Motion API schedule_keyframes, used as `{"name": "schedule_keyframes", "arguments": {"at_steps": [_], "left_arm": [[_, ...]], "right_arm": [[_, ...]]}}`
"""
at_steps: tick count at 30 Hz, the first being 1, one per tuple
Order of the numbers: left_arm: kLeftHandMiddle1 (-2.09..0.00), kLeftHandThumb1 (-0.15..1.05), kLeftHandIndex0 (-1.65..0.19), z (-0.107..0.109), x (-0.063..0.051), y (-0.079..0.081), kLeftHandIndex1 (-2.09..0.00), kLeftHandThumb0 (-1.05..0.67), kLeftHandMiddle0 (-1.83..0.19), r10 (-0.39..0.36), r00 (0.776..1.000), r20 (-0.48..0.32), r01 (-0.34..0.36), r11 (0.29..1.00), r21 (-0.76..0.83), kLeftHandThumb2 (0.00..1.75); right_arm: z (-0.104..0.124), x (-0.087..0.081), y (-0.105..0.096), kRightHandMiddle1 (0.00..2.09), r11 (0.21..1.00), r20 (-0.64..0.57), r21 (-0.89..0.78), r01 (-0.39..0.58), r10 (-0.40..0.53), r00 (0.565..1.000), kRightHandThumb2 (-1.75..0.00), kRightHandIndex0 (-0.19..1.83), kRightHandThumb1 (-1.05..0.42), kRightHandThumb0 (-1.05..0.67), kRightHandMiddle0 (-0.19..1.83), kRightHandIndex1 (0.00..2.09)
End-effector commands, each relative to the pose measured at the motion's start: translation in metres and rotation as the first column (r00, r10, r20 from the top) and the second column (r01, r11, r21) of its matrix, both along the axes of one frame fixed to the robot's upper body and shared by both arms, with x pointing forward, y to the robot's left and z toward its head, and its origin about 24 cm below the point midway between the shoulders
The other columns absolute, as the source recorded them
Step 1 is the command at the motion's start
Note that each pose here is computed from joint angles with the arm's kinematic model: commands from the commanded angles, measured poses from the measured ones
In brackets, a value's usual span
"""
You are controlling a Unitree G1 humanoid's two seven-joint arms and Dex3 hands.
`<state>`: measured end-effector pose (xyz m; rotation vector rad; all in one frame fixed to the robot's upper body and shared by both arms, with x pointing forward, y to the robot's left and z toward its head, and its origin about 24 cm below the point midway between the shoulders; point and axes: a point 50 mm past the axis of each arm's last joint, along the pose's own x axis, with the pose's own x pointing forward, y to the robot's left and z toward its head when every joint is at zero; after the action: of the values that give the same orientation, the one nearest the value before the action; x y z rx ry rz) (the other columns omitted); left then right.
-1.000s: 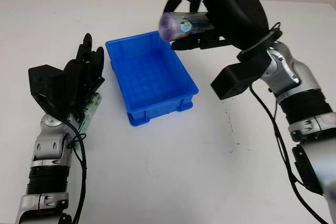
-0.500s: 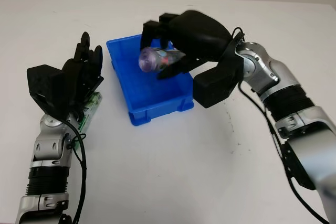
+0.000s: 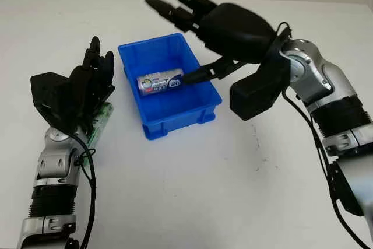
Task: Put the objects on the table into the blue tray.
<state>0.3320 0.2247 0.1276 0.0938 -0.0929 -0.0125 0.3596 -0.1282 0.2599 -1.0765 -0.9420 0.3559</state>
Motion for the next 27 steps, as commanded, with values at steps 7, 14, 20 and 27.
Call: {"name": "schedule_keyframes", "arguments": {"at_steps": [7,14,20,27], "left_arm": [[-0.05,1.05,0.19,0.002,0.001,0.0,-0.04,-0.82,0.19,-0.004,1.0,0.01,0.004,1.0,0.011,0.62],[-0.05,1.05,0.19,0.003,0.003,0.003,-0.04,-0.82,0.19,-0.012,1.0,0.015,0.012,1.0,0.009,0.62],[-0.05,1.05,0.18,0.004,0.003,0.004,-0.04,-0.82,0.19,-0.018,1.0,0.013,0.018,1.0,0.022,0.62],[-0.05,1.05,0.18,0.005,0.003,0.004,-0.05,-0.82,0.19,-0.018,1.0,0.011,0.018,1.0,0.022,0.61]], "right_arm": [[-0.022,0.008,-0.054,0.0,0.833,-0.275,0.527,0.168,-0.02,0.961,-0.39,-0.19,-1.05,-0.46,-0.19,0.0],[-0.087,0.009,-0.086,0.0,0.723,-0.663,0.513,0.464,-0.011,0.749,-0.6,-0.19,-1.05,-0.67,-0.19,0.0],[-0.107,-0.002,-0.092,0.0,0.669,-0.723,0.507,0.544,-0.014,0.691,-0.74,-0.19,-1.05,-0.67,-0.19,0.0],[-0.118,-0.008,-0.09,0.0,0.599,-0.769,0.533,0.598,0.049,0.637,-0.82,-0.19,-1.05,-0.63,-0.19,0.0]]}}
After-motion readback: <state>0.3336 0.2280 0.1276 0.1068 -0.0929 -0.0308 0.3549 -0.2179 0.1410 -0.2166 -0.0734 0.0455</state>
